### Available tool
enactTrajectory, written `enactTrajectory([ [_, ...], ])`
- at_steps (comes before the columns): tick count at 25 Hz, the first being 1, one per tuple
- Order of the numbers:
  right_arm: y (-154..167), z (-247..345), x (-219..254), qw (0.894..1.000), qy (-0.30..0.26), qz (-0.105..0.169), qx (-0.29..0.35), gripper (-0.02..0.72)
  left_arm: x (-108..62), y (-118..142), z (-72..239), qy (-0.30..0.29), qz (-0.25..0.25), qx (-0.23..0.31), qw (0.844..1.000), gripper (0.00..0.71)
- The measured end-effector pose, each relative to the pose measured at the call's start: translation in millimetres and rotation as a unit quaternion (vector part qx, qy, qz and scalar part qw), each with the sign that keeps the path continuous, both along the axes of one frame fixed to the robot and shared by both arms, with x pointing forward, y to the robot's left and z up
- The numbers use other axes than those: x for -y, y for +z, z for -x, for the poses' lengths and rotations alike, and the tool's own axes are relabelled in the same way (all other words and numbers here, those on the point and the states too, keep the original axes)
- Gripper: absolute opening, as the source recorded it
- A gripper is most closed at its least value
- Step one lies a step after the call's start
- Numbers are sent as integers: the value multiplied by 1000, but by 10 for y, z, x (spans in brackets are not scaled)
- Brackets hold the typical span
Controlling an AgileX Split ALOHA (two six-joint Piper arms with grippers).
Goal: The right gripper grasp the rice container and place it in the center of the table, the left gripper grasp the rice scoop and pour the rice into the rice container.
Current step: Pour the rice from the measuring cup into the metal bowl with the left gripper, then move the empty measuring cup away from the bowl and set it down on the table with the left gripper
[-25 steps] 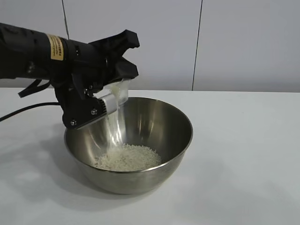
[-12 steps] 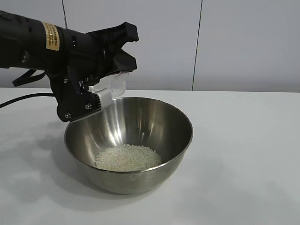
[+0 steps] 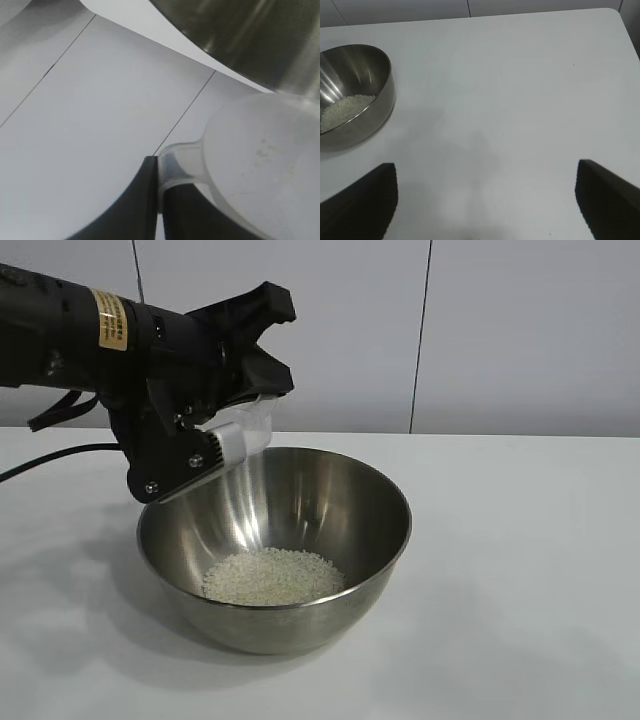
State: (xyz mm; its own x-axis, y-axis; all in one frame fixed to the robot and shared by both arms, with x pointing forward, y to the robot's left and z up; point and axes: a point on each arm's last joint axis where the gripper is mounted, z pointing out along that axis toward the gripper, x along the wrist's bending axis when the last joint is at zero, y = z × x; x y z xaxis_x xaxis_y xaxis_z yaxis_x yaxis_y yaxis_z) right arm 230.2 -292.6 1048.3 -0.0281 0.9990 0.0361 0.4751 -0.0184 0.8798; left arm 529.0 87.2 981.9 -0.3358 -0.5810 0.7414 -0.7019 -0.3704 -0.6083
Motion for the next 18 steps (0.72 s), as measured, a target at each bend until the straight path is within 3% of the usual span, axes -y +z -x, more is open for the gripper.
enactTrajectory([
  [2, 0, 0, 0, 1000, 0, 0, 0, 661, 53, 51, 60, 2, 110, -63, 992, 6],
  [4, 0, 0, 0, 1000, 0, 0, 0, 661, 91, 113, 117, 6, 239, -153, 959, 6],
  [6, 0, 0, 0, 1000, 0, 0, 0, 661, 94, 181, 148, 17, 363, -235, 901, 6],
  [8, 0, 0, 0, 1000, 0, 0, 0, 661, 47, 231, 134, 38, 472, -305, 826, 6],
  [10, 0, 0, 0, 1000, 0, 0, 0, 661, -34, 264, 100, 62, 558, -341, 754, 6],
  [14, 0, 0, 0, 1000, 0, 0, 0, 661, -212, 254, 43, 109, 674, -371, 629, 6],
  [18, 0, 0, 0, 1000, 0, 0, 0, 661, -450, 134, 61, 166, 745, -393, 513, 6],
])
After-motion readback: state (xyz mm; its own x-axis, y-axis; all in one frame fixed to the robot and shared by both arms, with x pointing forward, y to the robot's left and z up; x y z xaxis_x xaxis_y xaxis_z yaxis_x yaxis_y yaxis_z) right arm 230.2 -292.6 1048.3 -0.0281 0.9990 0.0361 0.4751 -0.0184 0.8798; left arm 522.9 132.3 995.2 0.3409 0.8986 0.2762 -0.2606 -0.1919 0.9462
